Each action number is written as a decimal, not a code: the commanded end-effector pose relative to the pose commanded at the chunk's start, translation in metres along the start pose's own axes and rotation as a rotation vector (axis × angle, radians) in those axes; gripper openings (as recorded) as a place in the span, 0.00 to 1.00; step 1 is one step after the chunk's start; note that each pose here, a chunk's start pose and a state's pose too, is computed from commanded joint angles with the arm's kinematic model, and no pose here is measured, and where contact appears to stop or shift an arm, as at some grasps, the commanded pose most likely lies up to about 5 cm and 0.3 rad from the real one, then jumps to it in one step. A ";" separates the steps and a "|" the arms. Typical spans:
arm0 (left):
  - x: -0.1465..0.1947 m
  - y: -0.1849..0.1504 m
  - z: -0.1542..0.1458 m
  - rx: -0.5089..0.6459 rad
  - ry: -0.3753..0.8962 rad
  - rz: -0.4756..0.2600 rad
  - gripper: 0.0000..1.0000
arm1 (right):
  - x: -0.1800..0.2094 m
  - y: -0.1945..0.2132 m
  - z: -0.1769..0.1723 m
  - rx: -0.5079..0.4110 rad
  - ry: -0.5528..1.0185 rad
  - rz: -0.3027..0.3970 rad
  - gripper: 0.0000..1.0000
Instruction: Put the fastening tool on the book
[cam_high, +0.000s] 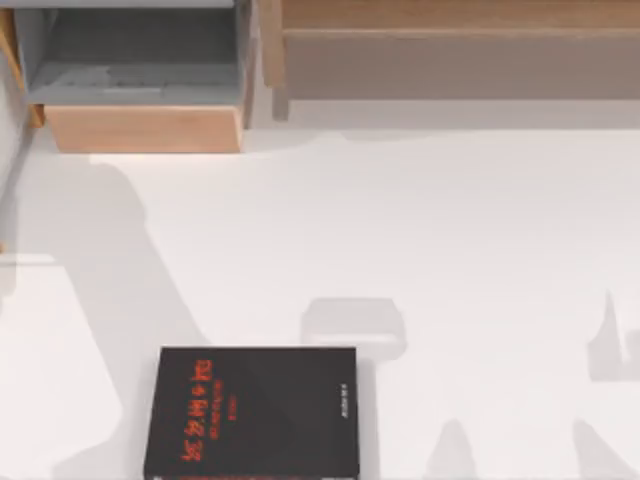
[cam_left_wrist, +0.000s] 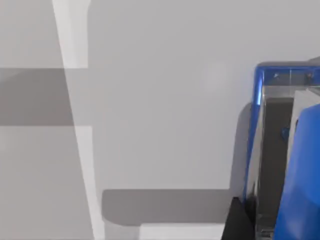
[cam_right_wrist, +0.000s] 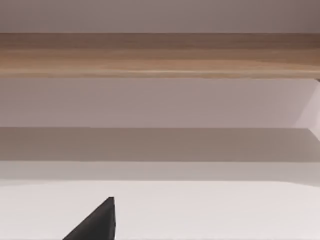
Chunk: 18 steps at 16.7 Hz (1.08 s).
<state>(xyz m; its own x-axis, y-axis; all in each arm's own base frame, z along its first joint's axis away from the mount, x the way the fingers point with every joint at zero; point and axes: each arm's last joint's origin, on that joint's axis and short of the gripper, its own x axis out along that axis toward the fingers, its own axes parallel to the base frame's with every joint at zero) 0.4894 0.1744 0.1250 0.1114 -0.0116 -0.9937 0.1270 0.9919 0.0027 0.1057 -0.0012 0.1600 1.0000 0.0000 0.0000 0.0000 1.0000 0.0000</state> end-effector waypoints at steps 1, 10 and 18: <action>0.000 0.000 0.000 0.000 0.000 0.000 0.02 | 0.000 0.000 0.000 0.000 0.000 0.000 1.00; -0.007 0.000 0.000 -0.002 -0.012 0.004 0.00 | 0.000 0.000 0.000 0.000 0.000 0.000 1.00; -0.081 -0.009 -0.014 -0.171 -0.107 0.048 0.00 | 0.000 0.000 0.000 0.000 0.000 0.000 1.00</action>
<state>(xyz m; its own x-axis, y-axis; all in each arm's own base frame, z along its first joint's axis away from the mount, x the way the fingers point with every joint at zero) 0.4655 0.1682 0.2044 0.2182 0.0323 -0.9754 -0.0489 0.9986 0.0221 0.1057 -0.0012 0.1600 1.0000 0.0000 0.0000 0.0000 1.0000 0.0000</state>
